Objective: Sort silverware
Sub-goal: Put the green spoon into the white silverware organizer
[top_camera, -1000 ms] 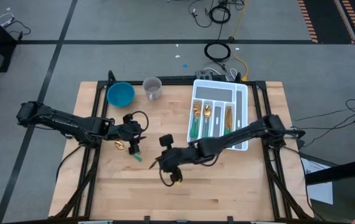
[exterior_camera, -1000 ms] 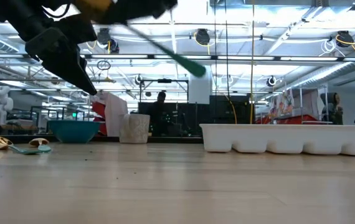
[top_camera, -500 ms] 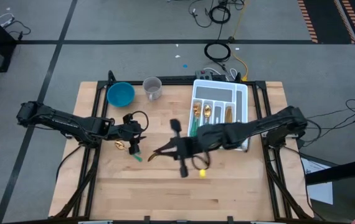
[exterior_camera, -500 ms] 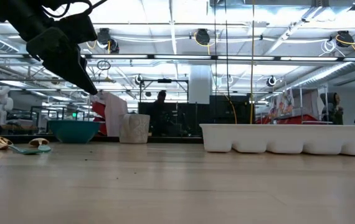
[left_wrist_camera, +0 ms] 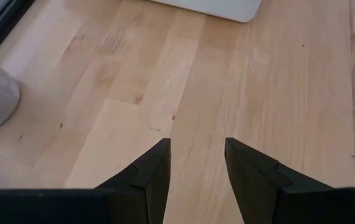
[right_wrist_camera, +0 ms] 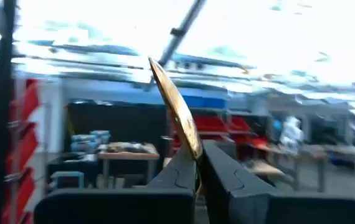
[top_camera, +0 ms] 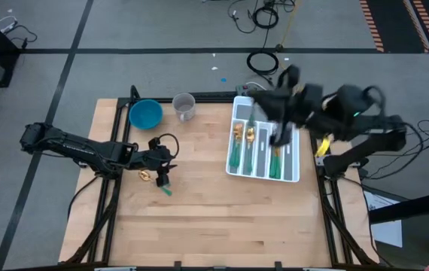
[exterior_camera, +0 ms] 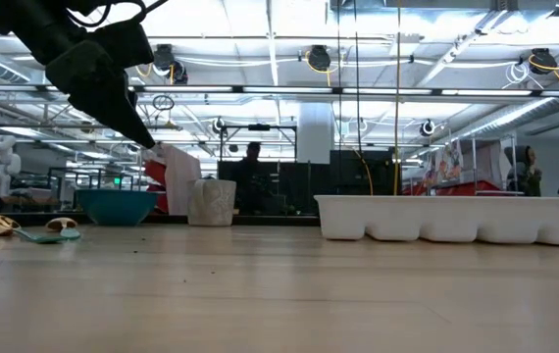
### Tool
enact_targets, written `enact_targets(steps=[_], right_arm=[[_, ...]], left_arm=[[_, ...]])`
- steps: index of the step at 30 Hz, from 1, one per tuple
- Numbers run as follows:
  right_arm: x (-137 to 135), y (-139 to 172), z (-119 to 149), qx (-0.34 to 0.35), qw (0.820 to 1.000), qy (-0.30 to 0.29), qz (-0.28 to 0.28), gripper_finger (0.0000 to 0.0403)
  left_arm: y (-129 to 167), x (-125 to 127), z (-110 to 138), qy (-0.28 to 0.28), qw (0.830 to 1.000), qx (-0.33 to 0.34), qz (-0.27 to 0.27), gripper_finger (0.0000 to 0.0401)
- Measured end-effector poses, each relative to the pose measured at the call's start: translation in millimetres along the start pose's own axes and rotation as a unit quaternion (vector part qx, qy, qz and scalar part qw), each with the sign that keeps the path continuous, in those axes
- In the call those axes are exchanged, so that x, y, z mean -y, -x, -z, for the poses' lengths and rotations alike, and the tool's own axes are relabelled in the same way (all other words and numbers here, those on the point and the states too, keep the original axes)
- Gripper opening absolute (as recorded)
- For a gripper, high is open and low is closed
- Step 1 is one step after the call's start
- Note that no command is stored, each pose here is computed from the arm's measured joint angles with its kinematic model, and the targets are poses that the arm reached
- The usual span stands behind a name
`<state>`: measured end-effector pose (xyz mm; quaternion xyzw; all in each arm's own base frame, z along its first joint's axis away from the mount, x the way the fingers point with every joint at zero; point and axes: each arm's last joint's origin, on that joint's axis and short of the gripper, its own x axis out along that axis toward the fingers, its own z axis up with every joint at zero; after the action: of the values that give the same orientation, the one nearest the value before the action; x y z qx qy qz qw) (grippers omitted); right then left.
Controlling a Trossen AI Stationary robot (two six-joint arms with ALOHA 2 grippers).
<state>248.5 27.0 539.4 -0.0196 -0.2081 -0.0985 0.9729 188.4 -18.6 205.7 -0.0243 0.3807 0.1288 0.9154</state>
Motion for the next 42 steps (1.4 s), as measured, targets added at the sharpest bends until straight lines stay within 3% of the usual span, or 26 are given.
enact_targets(steps=[5,10,18,23,29,35,42], right_arm=[[31,20,-9,-0.05,0.996,-0.037,0.058,0.0],[48,34,13,-0.079,0.991,-0.059,0.091,0.0],[73,79,88,-0.068,0.984,-0.085,0.143,0.0],[91,121,147,-0.027,0.978,-0.148,0.143,0.0],[108,161,216,-0.03,0.956,-0.235,0.175,0.0],[116,177,260,-0.024,0.93,-0.318,0.182,0.0],[121,176,291,-0.035,0.906,-0.359,0.222,0.0]], left_arm=[[0,0,-1,0.002,1.0,0.003,0.0,0.016],[0,0,-2,0.006,1.0,0.011,0.001,0.016],[0,0,-2,0.028,1.0,0.007,0.003,0.016],[0,0,-1,0.028,1.0,0.006,0.003,0.016],[0,0,-1,0.028,1.0,0.007,0.003,0.016],[0,0,-2,0.028,0.999,0.014,-0.013,0.016],[0,-1,-2,0.029,0.999,0.015,-0.016,0.016]])
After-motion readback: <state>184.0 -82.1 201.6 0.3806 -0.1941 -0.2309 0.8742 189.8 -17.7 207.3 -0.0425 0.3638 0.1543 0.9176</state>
